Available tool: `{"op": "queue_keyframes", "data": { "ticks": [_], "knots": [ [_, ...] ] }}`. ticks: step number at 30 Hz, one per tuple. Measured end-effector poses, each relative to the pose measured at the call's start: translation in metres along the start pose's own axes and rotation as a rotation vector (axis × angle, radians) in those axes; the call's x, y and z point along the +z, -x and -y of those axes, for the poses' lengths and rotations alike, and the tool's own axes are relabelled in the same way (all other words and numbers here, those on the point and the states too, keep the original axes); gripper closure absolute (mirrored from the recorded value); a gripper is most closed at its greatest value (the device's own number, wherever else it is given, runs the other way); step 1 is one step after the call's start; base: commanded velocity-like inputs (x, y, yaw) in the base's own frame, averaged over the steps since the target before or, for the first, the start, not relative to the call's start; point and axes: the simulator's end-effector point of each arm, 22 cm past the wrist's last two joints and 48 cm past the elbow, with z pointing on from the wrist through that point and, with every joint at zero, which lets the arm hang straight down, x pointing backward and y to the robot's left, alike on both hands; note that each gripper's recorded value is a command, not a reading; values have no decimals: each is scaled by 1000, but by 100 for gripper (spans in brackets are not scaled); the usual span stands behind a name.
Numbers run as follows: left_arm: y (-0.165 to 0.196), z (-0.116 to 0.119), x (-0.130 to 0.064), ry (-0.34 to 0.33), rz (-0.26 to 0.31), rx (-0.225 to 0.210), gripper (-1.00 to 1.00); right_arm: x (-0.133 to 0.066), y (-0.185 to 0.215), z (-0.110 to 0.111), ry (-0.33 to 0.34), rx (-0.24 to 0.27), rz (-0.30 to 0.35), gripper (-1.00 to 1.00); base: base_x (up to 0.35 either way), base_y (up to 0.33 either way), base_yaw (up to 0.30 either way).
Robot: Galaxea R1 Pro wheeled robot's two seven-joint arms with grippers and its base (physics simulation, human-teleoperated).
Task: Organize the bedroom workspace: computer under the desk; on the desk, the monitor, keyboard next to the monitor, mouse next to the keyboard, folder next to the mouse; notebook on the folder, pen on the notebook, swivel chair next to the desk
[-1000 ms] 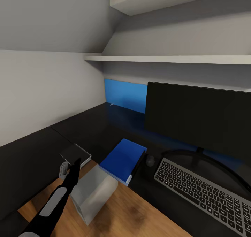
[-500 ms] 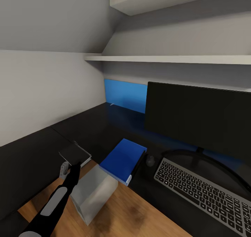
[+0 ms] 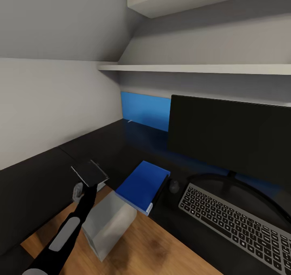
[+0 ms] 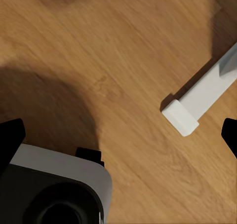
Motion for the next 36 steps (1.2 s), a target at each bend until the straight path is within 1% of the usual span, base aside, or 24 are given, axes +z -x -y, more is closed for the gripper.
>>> {"op": "queue_keyframes", "data": {
  "ticks": [1, 3, 7, 10, 13, 14, 16, 19, 25, 28, 29, 30, 31, 32, 33, 35, 36],
  "knots": [
    [-4, 8, 0, -31, -13, 14, 100, 0, 0, 0, 0, 0, 0, -100, 0, 0, 0],
    [-6, 14, -1, -58, -23, 23, 100, 0, 0, 0, -1, 1, -1, -100, 0, 0, 0],
    [-12, 26, -2, -114, -50, 24, 100, 0, 0, 1, -2, 1, -2, -100, 0, 0, 0],
    [-14, 30, -4, -134, -61, 23, 100, 0, 0, 1, -2, 1, -2, -100, 0, 0, 0],
    [-9, 33, -4, -147, -67, 33, 100, 0, 0, 1, -2, 1, -2, -100, 0, 0, 0],
    [-5, 37, -4, -159, -77, 41, 100, 0, -1, 1, -2, 0, -2, -100, 0, 0, 0],
    [1, 51, -5, -193, -123, 58, 100, 0, -1, 1, -1, 0, -3, -100, 0, 0, 0],
    [11, 61, -8, -218, -159, 76, 100, 0, -1, 1, 0, 0, -3, -100, 0, 0, 0],
    [16, 66, -10, -227, -188, 93, 100, 0, -1, 1, 1, -1, -3, -100, 0, 0, 0],
    [19, 67, -11, -227, -232, 110, 100, 0, -1, 1, 1, -1, -5, -100, 0, 0, 0],
    [18, 72, -10, -229, -273, 118, 100, 0, -3, 1, 1, -1, -8, -100, 0, 0, 0],
    [18, 76, -9, -232, -297, 123, 100, 0, -4, 1, 0, -2, -11, -100, 0, 0, 0],
    [18, 85, -6, -238, -341, 138, 100, 0, -7, 2, 0, -5, -16, -100, 0, 0, 0],
    [17, 88, -4, -237, -363, 155, 100, -1, -9, 3, 0, -7, -20, -100, 0, 0, 0],
    [15, 92, -1, -235, -405, 195, 100, -1, -12, 5, -2, -12, -26, -100, 0, 0, 0],
    [13, 98, 2, -237, -444, 238, 100, -1, -14, 7, -4, -18, -31, -100, 0, 0, 0],
    [9, 106, 5, -244, -484, 272, 100, -1, -16, 9, -5, -22, -34, -100, 0, 0, 0]
  ]
}}
